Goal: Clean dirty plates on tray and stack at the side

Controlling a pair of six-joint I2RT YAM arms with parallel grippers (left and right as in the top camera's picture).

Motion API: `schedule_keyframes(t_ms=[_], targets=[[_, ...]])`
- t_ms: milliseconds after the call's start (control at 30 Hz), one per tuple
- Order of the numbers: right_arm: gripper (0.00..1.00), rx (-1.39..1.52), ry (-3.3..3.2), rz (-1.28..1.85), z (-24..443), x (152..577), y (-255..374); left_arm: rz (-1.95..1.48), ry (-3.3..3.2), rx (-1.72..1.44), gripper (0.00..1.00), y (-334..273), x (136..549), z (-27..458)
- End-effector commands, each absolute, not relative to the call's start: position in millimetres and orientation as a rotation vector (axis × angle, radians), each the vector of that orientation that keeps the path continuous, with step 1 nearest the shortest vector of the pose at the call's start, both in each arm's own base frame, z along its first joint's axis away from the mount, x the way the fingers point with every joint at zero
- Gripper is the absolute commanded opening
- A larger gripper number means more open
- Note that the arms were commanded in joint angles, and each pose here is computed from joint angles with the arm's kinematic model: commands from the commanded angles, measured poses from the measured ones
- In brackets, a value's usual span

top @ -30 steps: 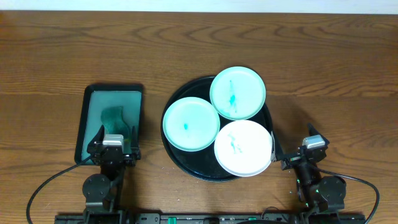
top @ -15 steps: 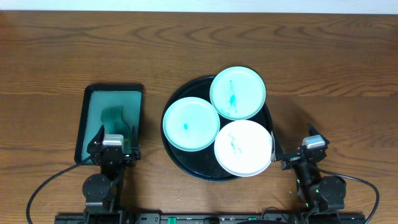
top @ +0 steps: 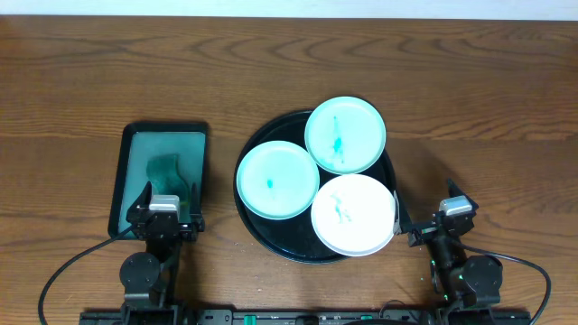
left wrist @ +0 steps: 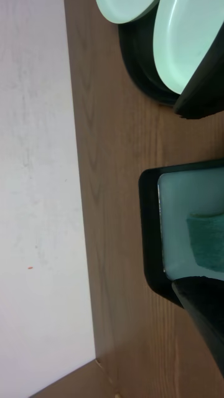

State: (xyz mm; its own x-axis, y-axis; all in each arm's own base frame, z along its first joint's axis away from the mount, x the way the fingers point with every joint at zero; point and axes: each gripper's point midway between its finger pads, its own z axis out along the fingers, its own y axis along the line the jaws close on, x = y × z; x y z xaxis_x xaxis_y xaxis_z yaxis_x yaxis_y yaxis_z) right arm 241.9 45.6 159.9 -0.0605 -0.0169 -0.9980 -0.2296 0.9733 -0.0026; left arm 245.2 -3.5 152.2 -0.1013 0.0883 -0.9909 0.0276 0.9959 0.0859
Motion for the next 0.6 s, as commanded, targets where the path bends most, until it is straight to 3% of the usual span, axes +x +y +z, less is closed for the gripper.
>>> schedule_keyframes(t_ms=[0,567], targets=[[0.99,-0.208,1.623,0.173,159.4,241.2,47.8,0.036,1.716,0.108,0.81,-6.5,244.0,138.1],[0.99,-0.208,1.623,0.173,159.4,241.2,47.8,0.036,1.716,0.108,0.81,-6.5,244.1,138.2]])
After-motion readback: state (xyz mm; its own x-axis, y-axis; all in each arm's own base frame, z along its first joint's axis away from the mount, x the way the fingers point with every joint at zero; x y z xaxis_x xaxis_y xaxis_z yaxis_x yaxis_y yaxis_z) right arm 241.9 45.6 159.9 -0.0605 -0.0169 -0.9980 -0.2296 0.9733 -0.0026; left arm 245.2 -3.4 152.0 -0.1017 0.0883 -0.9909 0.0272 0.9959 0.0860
